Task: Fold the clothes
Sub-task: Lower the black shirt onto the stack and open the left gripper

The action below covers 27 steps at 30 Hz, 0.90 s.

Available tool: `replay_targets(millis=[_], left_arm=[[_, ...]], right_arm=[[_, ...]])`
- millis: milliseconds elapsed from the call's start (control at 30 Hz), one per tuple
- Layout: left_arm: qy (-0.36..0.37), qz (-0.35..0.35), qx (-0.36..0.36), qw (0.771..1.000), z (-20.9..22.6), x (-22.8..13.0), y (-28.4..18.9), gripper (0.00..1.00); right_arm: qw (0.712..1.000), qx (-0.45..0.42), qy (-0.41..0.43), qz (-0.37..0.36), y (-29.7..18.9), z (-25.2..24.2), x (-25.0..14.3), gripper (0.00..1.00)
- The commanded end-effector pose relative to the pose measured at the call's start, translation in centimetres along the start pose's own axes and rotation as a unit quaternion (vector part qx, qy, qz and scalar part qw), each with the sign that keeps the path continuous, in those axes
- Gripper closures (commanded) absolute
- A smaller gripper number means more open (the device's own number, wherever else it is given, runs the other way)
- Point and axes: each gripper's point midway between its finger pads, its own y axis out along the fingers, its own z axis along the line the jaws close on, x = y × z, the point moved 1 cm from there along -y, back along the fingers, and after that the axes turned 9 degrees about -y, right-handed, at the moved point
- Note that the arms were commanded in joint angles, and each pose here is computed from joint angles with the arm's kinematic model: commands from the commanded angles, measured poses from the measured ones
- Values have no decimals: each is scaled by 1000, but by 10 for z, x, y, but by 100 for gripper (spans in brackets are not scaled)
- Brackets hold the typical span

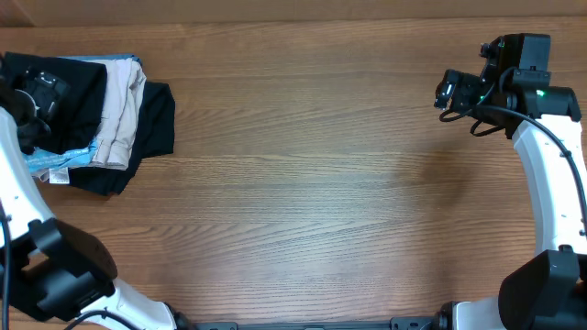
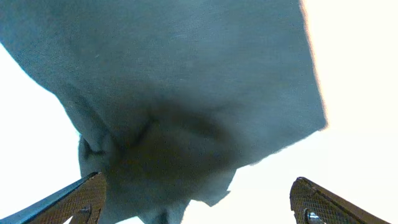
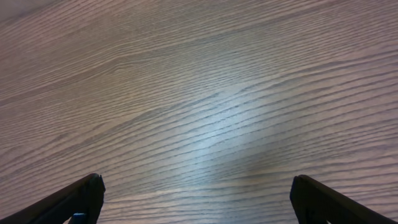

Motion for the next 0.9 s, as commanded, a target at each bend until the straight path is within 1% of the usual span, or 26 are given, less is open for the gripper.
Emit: replay_targets(millis=[0,33,67,100,133,233,300,400,467,533,567,633,700,767,833,867], left_arm=[[44,-30,-94,994,-27,10,-63,53],[61,-36,-96,993,-28,12,-63,80],[85,-38,-95,991,-29,14,-58,92],[107,-34,-95,989,-30,13,-51,96],[137,-15,-101,985,-32,9,-39,96],[171,66,-118,976,-31,-13,-1,96],[163,133,-104,972,-18,-30,36,96],[144,195,-73,967,1,-47,76,96],[175,233,-117,949,-4,-62,85,96],[185,243,-167,937,-18,-67,75,96],[186,240,-191,933,-25,-65,65,96],[193,212,-237,928,-42,-51,33,96],[207,151,-263,930,-58,-25,-6,96],[183,83,-262,944,-62,9,-31,96],[153,29,-241,958,-54,38,-38,96],[132,4,-219,967,-43,54,-37,96]], right_arm=[[1000,1,2,-8,-3,0,5,0],[1000,1,2,-8,-3,0,5,0],[1000,1,2,-8,-3,0,5,0],[1000,1,2,-8,-3,0,5,0],[1000,1,2,-8,-3,0,5,0],[1000,1,2,-8,-3,0,5,0],[1000,1,2,-8,-3,0,5,0],[1000,1,2,-8,-3,0,5,0],[1000,1,2,-8,-3,0,5,0],[1000,1,2,-8,-3,0,5,0],[1000,1,2,-8,-3,0,5,0],[1000,1,2,-8,-3,0,5,0],[1000,1,2,-8,-3,0,5,0],[1000,1,2,-8,-3,0,5,0],[1000,1,2,-8,-3,0,5,0],[1000,1,2,-8,-3,0,5,0]])
